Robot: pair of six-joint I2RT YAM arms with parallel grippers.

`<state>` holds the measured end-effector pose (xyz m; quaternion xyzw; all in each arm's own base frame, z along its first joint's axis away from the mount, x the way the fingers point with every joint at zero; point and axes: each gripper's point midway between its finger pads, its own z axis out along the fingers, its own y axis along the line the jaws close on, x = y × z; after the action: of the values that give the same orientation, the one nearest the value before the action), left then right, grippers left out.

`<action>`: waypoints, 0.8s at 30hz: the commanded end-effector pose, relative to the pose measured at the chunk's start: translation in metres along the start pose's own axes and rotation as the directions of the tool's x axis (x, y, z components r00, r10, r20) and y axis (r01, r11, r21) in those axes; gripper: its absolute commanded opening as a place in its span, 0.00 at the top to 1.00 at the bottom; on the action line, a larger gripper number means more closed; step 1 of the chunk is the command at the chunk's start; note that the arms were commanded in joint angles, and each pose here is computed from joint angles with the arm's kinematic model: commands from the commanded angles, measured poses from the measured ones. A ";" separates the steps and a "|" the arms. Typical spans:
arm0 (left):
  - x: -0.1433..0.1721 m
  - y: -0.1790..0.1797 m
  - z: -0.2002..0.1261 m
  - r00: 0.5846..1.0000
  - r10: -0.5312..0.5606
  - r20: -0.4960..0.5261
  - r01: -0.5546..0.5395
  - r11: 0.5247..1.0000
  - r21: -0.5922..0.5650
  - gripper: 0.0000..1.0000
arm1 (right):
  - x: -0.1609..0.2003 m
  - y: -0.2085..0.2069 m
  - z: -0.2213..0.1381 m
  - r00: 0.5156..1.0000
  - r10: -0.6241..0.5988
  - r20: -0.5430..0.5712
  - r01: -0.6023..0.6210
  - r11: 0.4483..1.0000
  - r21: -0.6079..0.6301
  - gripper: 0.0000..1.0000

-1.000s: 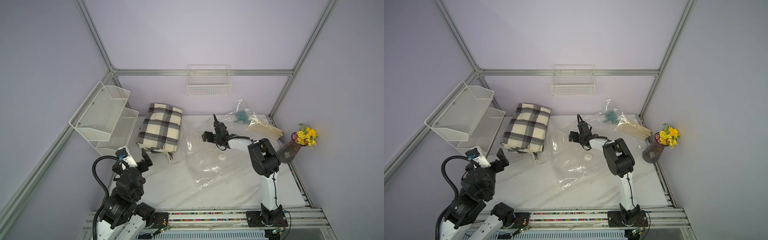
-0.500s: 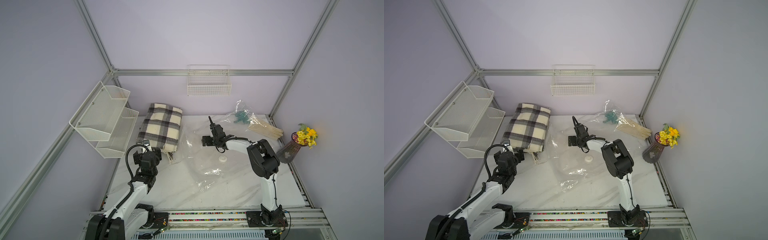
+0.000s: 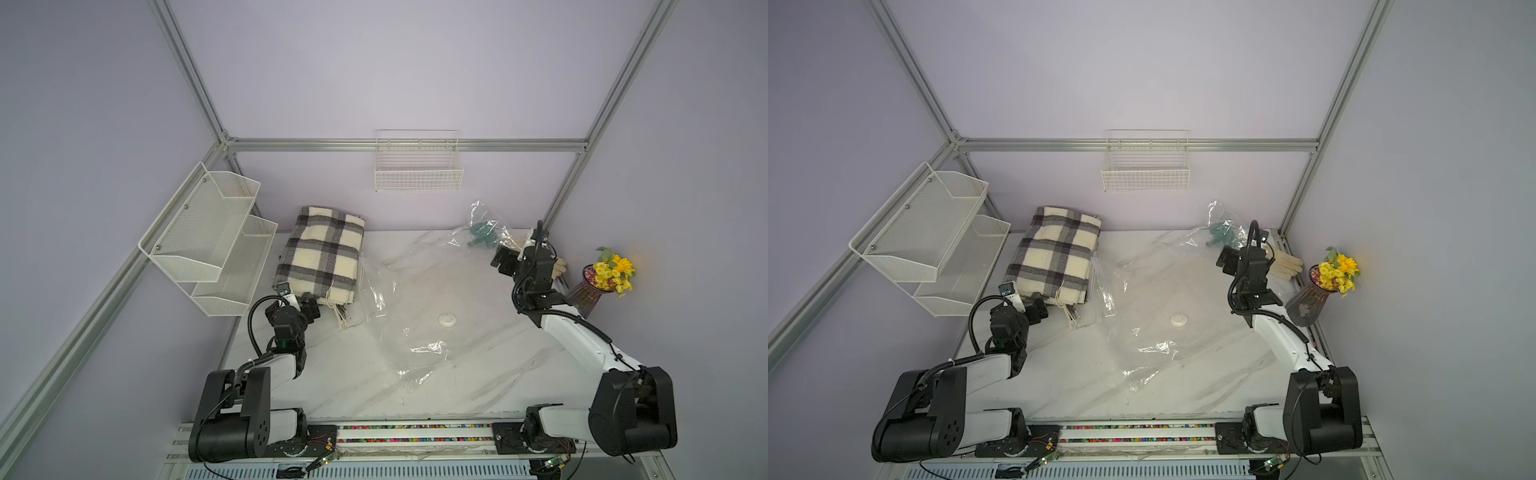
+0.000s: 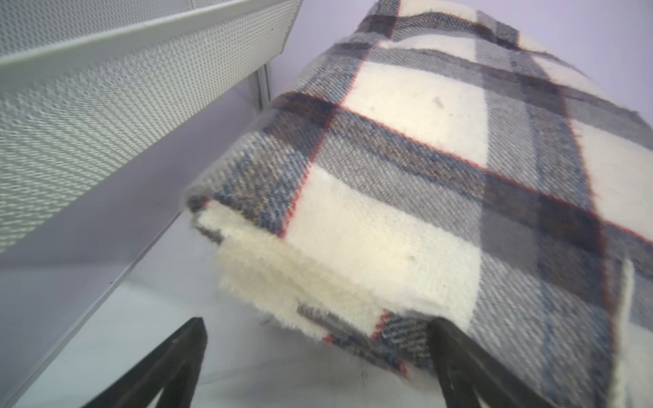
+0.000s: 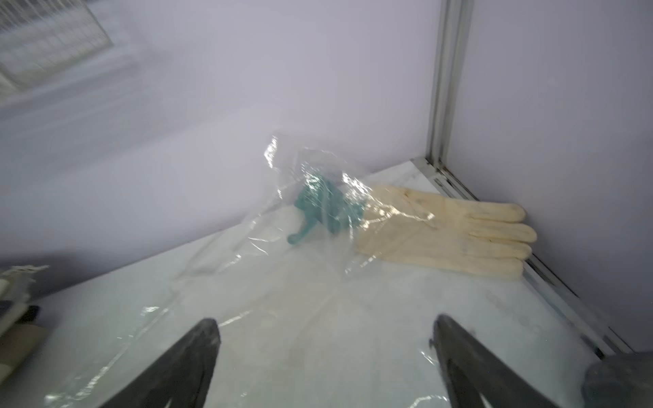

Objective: Take the scarf out of the vacuum bag
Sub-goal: Reset both arms

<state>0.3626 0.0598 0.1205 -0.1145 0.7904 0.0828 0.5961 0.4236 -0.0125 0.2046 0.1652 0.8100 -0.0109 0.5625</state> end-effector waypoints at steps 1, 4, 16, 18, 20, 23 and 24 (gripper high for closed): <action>-0.023 -0.013 0.002 0.995 0.002 0.104 -0.011 0.996 0.084 0.00 | 0.036 -0.018 0.000 0.997 -0.068 0.046 0.066 0.997 0.049 0.03; -0.011 -0.019 0.011 0.997 0.017 0.077 -0.025 0.994 0.107 0.00 | 0.054 -0.023 -0.004 0.982 -0.104 0.157 0.101 0.995 0.023 0.03; -0.003 -0.016 0.021 0.996 0.024 0.081 -0.029 0.998 0.060 0.00 | 0.108 -0.012 0.027 0.963 -0.177 0.201 0.201 0.974 -0.106 0.03; -0.002 -0.023 0.024 0.997 0.048 0.066 -0.054 0.994 0.095 0.00 | 0.113 -0.014 0.038 0.975 -0.180 0.132 0.192 0.978 -0.086 0.03; 0.000 -0.030 0.029 0.997 0.069 0.042 -0.074 0.990 0.122 0.00 | 0.114 -0.013 0.049 0.980 -0.174 0.095 0.182 0.981 -0.074 0.03; 0.002 -0.031 0.034 0.997 0.075 0.014 -0.076 0.990 0.118 0.00 | 0.114 -0.019 0.052 0.984 -0.164 0.077 0.169 0.983 -0.075 0.03; 0.002 -0.031 0.033 0.997 0.077 0.019 -0.079 0.990 0.118 0.00 | 0.115 -0.019 0.052 0.984 -0.161 0.075 0.167 0.983 -0.076 0.03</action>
<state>0.3939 0.0453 0.1003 -0.0694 0.8006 0.0624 0.5919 0.4280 -0.0100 0.0772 0.0753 0.7995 -0.0327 0.5951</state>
